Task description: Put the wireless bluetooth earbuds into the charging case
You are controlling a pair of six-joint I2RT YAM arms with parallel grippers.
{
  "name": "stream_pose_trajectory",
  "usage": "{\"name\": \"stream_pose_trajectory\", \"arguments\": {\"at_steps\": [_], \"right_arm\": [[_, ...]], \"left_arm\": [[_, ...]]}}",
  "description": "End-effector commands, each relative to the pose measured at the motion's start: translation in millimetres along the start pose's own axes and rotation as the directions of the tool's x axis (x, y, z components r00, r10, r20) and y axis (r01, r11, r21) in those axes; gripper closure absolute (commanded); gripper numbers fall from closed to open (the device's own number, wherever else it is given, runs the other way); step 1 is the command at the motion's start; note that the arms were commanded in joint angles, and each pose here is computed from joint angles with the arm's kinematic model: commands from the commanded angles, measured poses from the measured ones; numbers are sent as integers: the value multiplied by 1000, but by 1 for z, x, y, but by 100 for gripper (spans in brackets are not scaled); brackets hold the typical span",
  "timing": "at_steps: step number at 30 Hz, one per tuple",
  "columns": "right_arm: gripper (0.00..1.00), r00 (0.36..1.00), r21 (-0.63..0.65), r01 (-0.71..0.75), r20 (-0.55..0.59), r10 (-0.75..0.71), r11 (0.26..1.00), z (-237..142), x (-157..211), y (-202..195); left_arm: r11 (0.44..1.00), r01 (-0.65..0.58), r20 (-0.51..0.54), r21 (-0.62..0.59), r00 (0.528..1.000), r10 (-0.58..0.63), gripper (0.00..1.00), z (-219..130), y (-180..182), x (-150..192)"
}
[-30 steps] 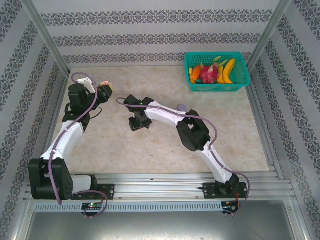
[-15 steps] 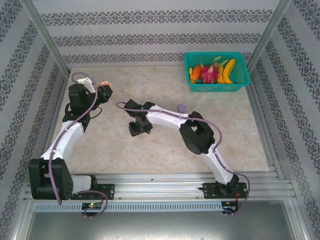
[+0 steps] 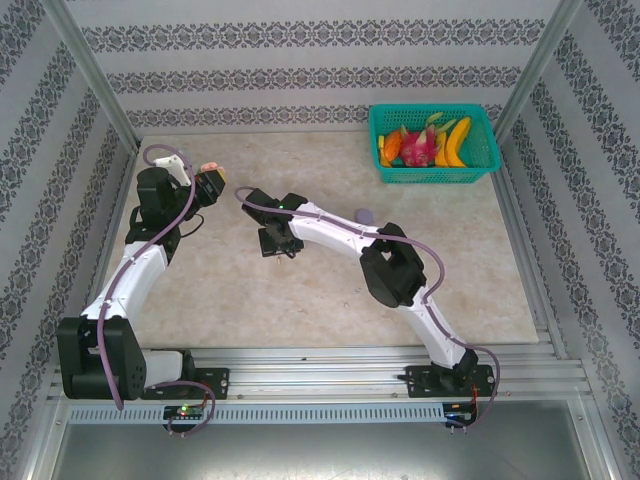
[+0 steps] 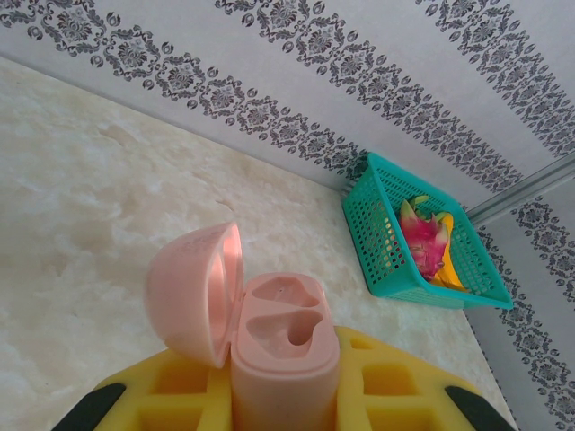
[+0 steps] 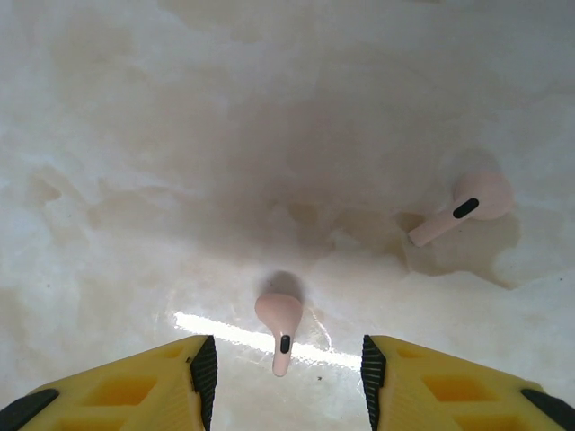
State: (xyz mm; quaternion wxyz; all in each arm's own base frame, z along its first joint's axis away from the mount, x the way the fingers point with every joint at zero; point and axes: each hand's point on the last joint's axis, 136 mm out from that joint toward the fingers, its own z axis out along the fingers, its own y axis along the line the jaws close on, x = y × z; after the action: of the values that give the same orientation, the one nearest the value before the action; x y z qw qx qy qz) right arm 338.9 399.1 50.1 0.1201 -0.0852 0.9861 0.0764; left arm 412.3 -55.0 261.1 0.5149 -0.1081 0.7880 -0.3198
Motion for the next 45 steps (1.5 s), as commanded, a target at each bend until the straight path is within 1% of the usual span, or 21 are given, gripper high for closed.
{"name": "stream_pose_trajectory", "arguments": {"at_steps": [1,8,23,39,45], "right_arm": [[52,999,62,-29,-25,31,998,11,7,-8],[52,998,60,-28,-46,30,998,19,12,-2],[56,996,122,-73,-51,80,990,36,18,-6],[65,991,135,-117,-48,124,984,47,16,-4],[71,990,127,-127,-51,134,984,48,15,-1]], "left_arm": [[1000,-13,47,27,999,11,100,-2,-5,-13],[1000,-7,49,28,999,6,100,-1,-4,-12],[999,-3,54,33,999,2,100,0,-4,-13],[1000,1,52,31,999,-2,100,1,-2,-10],[999,0,53,34,999,-2,100,1,-3,-11]]}}
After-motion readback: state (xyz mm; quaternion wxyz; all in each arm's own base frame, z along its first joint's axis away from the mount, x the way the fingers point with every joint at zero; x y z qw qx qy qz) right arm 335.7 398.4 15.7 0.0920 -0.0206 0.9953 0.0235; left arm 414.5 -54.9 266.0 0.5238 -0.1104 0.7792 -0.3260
